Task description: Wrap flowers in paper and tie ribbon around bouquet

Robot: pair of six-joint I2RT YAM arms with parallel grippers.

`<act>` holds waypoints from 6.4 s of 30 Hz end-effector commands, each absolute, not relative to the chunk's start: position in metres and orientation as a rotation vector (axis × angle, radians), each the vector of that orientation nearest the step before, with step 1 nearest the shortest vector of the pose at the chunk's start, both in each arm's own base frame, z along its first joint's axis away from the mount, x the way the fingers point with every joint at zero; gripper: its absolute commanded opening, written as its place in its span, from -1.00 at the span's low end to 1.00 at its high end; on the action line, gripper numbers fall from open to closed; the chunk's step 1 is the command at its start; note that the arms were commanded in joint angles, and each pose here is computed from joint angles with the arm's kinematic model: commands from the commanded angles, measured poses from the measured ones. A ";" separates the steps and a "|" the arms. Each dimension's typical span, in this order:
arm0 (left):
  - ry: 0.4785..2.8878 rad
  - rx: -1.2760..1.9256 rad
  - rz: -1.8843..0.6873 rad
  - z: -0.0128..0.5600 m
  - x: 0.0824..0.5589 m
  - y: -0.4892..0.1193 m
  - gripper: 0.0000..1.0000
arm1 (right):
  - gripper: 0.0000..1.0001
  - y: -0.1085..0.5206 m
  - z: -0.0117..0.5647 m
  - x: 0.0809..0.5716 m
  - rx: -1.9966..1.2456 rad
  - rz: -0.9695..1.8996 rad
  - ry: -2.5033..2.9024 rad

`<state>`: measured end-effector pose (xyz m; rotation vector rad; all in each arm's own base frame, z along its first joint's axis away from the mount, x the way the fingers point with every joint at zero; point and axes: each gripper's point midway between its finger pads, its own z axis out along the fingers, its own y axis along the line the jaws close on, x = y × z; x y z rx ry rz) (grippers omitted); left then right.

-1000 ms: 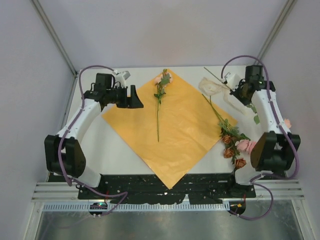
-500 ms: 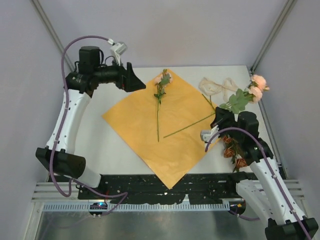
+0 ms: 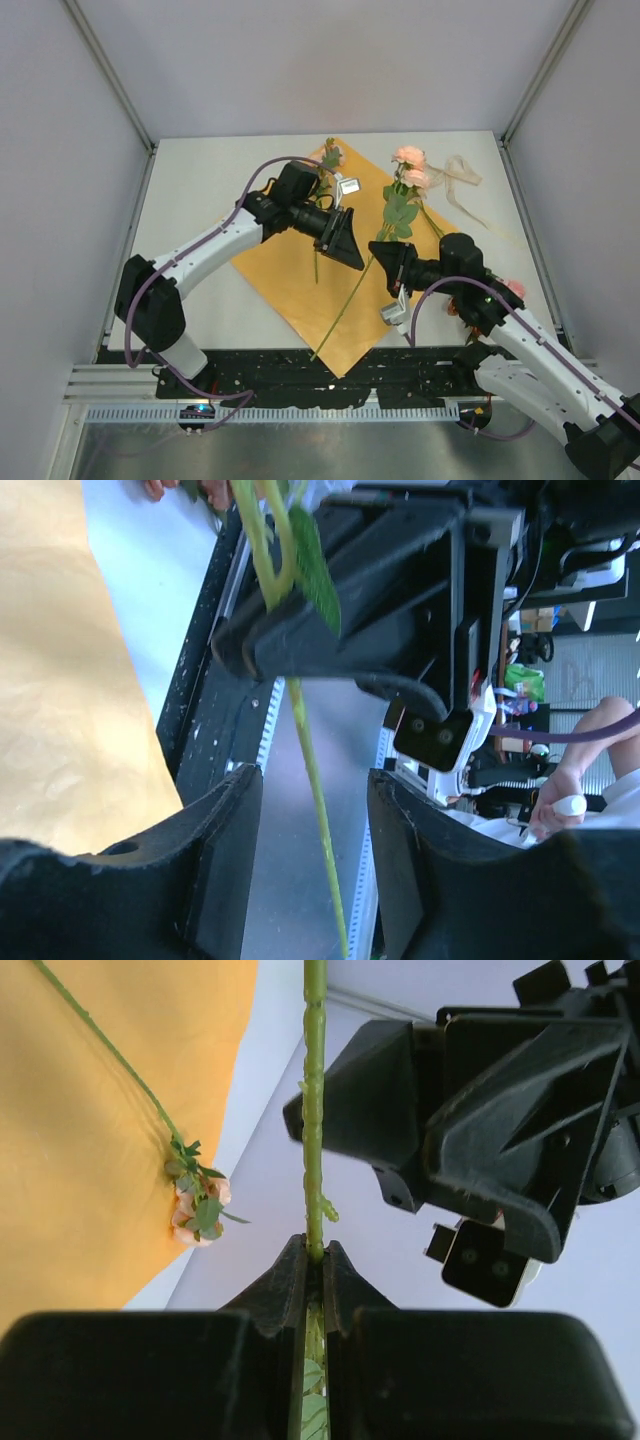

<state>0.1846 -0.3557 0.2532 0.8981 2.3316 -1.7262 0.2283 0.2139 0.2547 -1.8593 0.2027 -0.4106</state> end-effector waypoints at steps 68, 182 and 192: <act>2.617 0.191 -0.825 0.101 0.451 -0.332 -0.12 | 0.92 0.084 0.204 0.359 -1.055 -0.064 2.076; 2.369 0.142 -1.166 0.126 0.495 -0.342 -0.98 | 0.91 0.102 0.226 0.401 -1.174 -0.240 1.810; 2.486 0.060 -1.060 0.121 0.475 -0.322 -0.05 | 0.91 0.118 0.195 0.404 -1.098 0.019 2.040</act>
